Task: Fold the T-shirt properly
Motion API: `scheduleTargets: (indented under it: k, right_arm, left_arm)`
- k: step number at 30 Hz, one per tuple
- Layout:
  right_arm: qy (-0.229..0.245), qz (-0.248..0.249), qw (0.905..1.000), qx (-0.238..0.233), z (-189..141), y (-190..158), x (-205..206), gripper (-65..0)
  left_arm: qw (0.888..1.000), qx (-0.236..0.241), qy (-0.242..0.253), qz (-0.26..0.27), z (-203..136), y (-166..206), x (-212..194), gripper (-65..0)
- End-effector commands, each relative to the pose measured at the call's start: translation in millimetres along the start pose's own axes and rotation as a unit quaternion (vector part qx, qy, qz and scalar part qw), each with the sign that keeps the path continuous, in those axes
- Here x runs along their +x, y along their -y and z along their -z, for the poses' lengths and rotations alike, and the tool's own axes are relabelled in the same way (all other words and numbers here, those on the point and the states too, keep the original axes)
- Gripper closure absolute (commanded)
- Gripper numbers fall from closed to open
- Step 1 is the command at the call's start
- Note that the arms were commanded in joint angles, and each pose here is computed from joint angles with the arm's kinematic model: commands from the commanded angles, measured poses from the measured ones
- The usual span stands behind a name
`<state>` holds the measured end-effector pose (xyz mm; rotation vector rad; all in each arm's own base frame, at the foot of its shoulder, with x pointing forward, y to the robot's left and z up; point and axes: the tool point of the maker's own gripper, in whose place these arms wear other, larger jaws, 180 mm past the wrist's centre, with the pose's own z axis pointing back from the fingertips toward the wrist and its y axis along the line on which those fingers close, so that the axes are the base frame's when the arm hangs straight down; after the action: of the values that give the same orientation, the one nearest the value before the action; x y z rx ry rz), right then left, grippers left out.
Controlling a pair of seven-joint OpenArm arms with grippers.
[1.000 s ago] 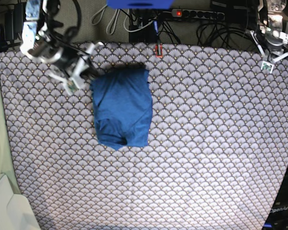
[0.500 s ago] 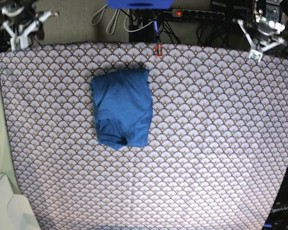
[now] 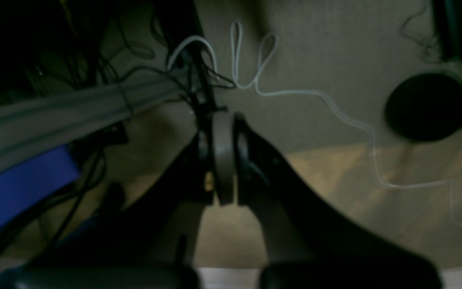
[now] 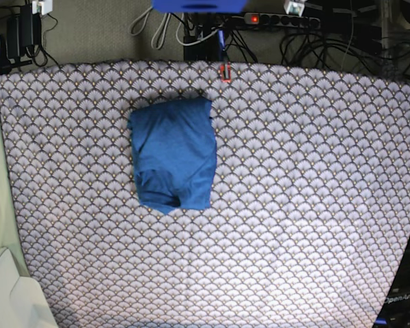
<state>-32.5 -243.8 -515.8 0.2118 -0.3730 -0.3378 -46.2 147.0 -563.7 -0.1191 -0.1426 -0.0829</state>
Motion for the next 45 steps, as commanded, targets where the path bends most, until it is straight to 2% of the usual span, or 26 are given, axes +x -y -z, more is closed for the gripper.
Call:
scheduleTargets:
  k: [1,5,10,12,16,19,21,24,26,31,37,45]
  right_arm:
    - [-0.010,0.005,0.9999,0.009,5,4,-9,0.0]
    - [-0.038,0.051,0.9975,0.032,46,8,-42,0.0]
    - [-0.026,0.098,0.9943,0.033,74,2,-62,0.0]
    - [-0.024,0.096,0.9942,0.043,83,-9,-63,0.0]
    - [-0.029,0.057,0.9944,0.084,96,-40,-62,0.0]
    - [-0.036,0.001,0.9986,0.040,111,-35,-56,0.0]
    - [-0.043,-0.045,0.9980,-0.010,117,-22,-54,0.0]
    - [-0.036,-0.107,0.9876,-0.109,121,5,-40,0.0]
    - [-0.043,-0.136,0.9790,-0.146,121,11,-45,0.0]
    - [-0.013,-0.167,0.9670,-0.192,123,13,-35,0.0]
    - [0.013,-0.190,0.9532,-0.235,119,22,-20,0.0]
    - [0.023,-0.197,0.9524,-0.232,125,17,-7,0.0]
  left_arm:
    - [1.000,-0.012,0.010,-0.008,4,9,-4,-0.3]
    - [0.999,-0.036,0.009,-0.011,27,28,-29,-0.3]
    - [0.999,-0.040,0.004,-0.036,48,33,-45,-0.3]
    - [0.998,-0.036,0.006,-0.045,57,30,-46,-0.3]
    - [0.998,-0.026,0.000,-0.059,78,18,-32,-0.3]
    - [0.997,-0.014,-0.023,-0.067,88,6,-25,-0.3]
    - [0.997,0.020,-0.031,-0.066,92,-10,-18,-0.3]
    - [0.994,0.093,-0.021,-0.054,94,-38,2,-0.3]
    - [0.990,0.134,-0.014,-0.048,93,-53,11,-0.3]
    - [0.987,0.153,0.003,-0.044,95,-61,37,-0.3]
    - [0.987,0.149,0.019,-0.048,98,-56,57,-0.4]
    - [0.989,0.140,0.027,-0.046,101,-46,66,-0.4]
